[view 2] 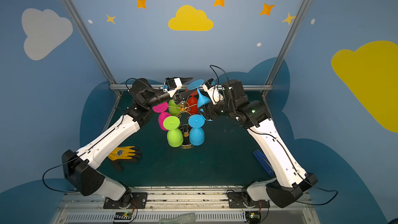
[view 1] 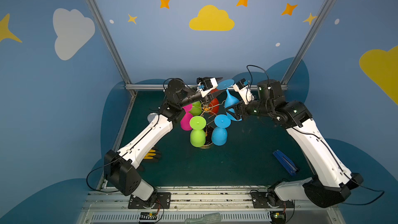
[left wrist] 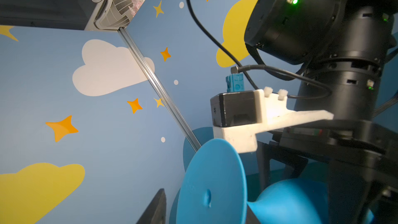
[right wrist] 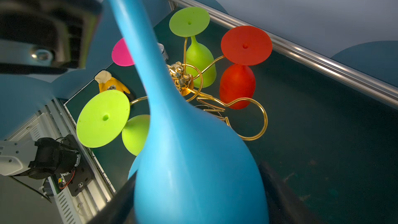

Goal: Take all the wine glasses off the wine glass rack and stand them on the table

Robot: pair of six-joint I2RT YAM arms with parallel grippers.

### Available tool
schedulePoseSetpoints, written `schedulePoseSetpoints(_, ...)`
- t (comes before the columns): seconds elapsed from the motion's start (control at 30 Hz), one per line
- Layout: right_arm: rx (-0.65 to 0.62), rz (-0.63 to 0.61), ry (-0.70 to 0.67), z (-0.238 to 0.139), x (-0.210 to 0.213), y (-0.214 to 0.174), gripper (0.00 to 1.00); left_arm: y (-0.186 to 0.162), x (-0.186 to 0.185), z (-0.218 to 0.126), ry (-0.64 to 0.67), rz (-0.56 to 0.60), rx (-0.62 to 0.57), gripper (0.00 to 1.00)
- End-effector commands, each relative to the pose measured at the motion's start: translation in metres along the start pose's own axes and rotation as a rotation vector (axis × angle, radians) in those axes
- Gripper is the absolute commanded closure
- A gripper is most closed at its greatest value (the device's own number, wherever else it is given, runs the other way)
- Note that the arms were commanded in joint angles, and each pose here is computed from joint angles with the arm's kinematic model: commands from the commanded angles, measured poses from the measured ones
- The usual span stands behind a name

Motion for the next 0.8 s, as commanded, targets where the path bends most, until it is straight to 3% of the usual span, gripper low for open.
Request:
schedulePoseSetpoints(0.0, 0.002, -0.006, 0.013, -0.005, 0.006, 0.003, 0.74, 0.004, 0.002, 0.002, 0.005, 0.036, -0.004, 0.65)
schedulePoseSetpoints(0.1, 0.006, -0.007, 0.010, -0.004, 0.007, 0.003, 0.74, 0.004, 0.001, 0.002, 0.002, 0.041, -0.003, 0.81)
schedulePoseSetpoints(0.23, -0.001, -0.009, 0.007, -0.003, 0.007, 0.004, 0.71, 0.004, 0.004, 0.003, 0.038, 0.053, -0.007, 0.83)
schedulePoseSetpoints(0.33, -0.014, -0.009, 0.003, -0.005, 0.007, 0.007, 0.62, 0.004, 0.007, 0.003, 0.076, 0.046, -0.013, 0.89)
schedulePoseSetpoints(0.4, -0.030, -0.009, 0.004, -0.008, 0.008, 0.009, 0.48, 0.004, 0.010, 0.004, 0.107, 0.026, -0.016, 0.93)
schedulePoseSetpoints(0.47, -0.053, -0.014, 0.015, -0.012, 0.009, 0.011, 0.28, 0.005, 0.012, 0.003, 0.140, -0.016, -0.019, 0.97)
schedulePoseSetpoints(0.53, -0.097, -0.017, 0.061, -0.021, 0.014, 0.013, 0.18, 0.004, 0.015, 0.001, 0.190, -0.080, -0.008, 0.97)
schedulePoseSetpoints(0.77, -0.346, 0.023, 0.205, -0.060, 0.018, 0.019, 0.13, -0.006, 0.018, -0.008, 0.333, -0.385, 0.019, 0.97)
Point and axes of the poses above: each gripper's point midway between its finger pads, its own z axis out along the fingers, its own x axis along the line the jaws close on, y = z × x, the point moved 9 cm from there along -z, back along the fingers, and after that the axes turned 14 degrees about z, right-handed, at the moved point
